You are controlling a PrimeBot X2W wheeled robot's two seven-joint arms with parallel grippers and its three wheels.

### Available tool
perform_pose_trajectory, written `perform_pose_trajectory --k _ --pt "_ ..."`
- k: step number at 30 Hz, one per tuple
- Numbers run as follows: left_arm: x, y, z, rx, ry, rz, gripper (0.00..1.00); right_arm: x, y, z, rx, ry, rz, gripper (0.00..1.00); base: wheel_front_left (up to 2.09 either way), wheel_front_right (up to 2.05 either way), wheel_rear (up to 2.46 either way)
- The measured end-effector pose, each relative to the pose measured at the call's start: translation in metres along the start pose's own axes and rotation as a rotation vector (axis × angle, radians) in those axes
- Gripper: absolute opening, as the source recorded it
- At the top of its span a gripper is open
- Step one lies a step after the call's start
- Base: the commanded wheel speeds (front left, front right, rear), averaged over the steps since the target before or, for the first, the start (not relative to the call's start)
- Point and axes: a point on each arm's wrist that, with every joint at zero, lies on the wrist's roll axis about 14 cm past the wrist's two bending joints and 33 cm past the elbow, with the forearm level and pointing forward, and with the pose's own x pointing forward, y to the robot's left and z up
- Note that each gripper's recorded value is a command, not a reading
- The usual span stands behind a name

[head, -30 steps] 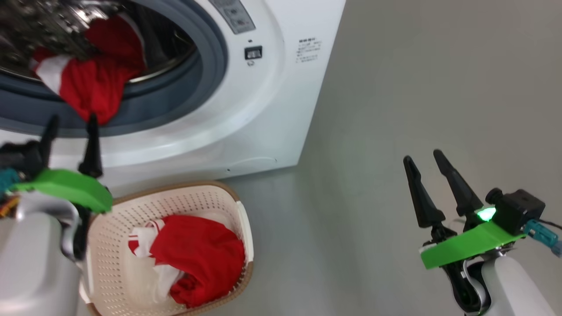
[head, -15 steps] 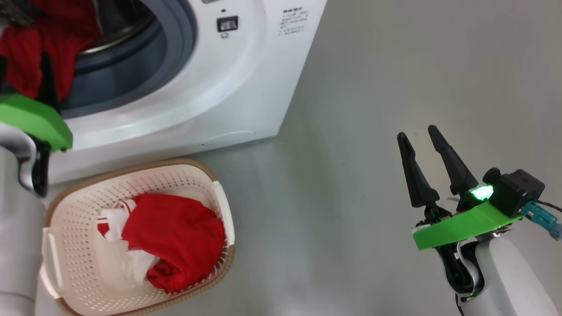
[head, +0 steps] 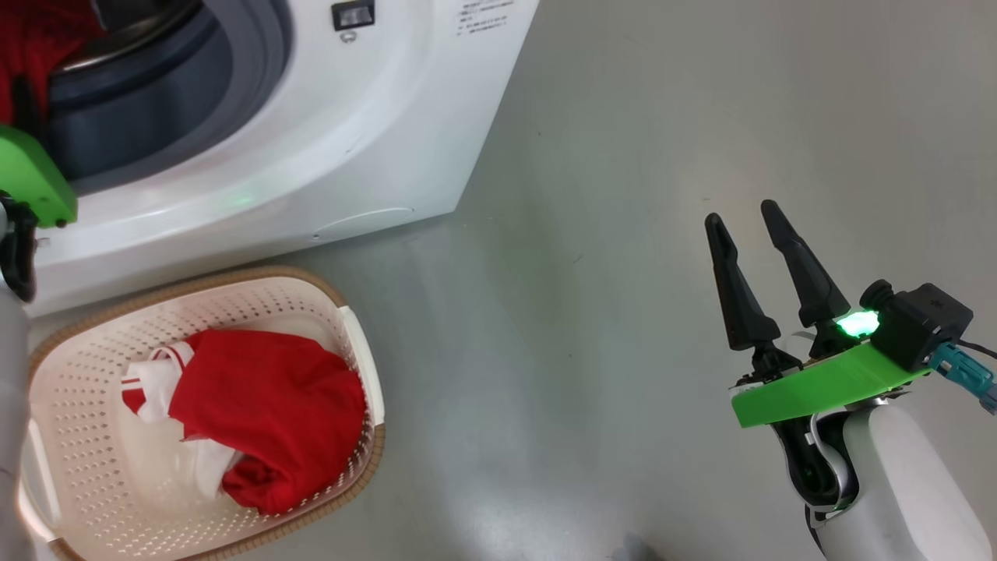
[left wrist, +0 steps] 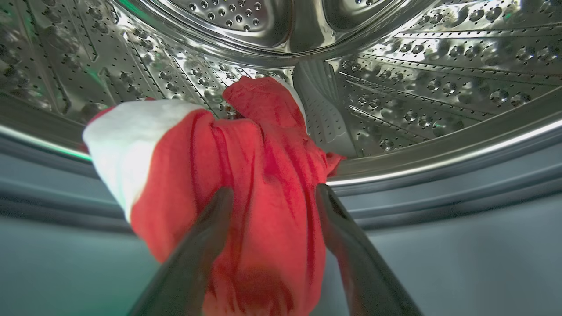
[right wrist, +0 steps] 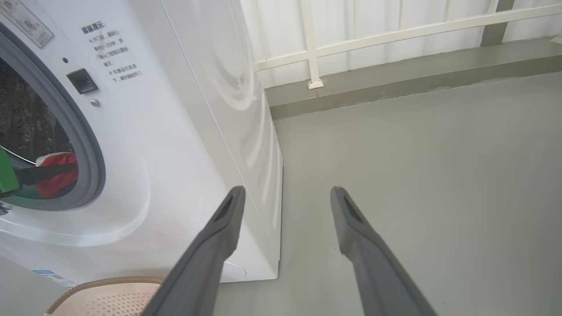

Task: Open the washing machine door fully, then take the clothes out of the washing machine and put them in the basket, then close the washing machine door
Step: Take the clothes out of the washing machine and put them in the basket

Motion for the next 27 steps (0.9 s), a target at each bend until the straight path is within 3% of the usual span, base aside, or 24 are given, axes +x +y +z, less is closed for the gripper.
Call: perform_pose_trajectory --k 8,13,14,15,16,17,27 --pt "0.007 0.001 -0.023 0.029 0.153 0.017 1.00 -0.001 -0.003 -0.003 -0.001 0.006 -0.012 1.00 0.00 0.00 0.00" --pt "0.007 0.002 -0.024 0.034 0.164 0.019 1.00 -0.001 -0.003 -0.003 0.002 0.004 -0.016 1.00 0.00 0.00 0.00" --pt "0.007 0.002 -0.024 0.035 0.166 0.018 0.92 -0.001 -0.003 -0.003 0.003 0.004 -0.016 1.00 0.00 0.00 0.00" --pt "0.007 0.002 -0.024 0.037 0.167 0.019 0.57 -0.001 -0.003 -0.003 0.003 0.004 -0.016 1.00 0.00 0.00 0.00" --pt "0.007 0.002 -0.024 0.038 0.168 0.019 0.44 -0.001 -0.002 -0.002 0.002 0.003 -0.015 1.00 0.00 0.00 0.00" --pt "0.006 0.002 -0.024 0.037 0.168 0.019 0.00 -0.001 -0.002 -0.002 -0.003 0.002 -0.014 1.00 0.00 0.00 0.00" --pt "0.001 -0.002 -0.009 0.046 0.104 0.007 0.00 -0.001 0.001 0.003 -0.001 -0.011 -0.006 1.00 0.00 0.00 0.00"
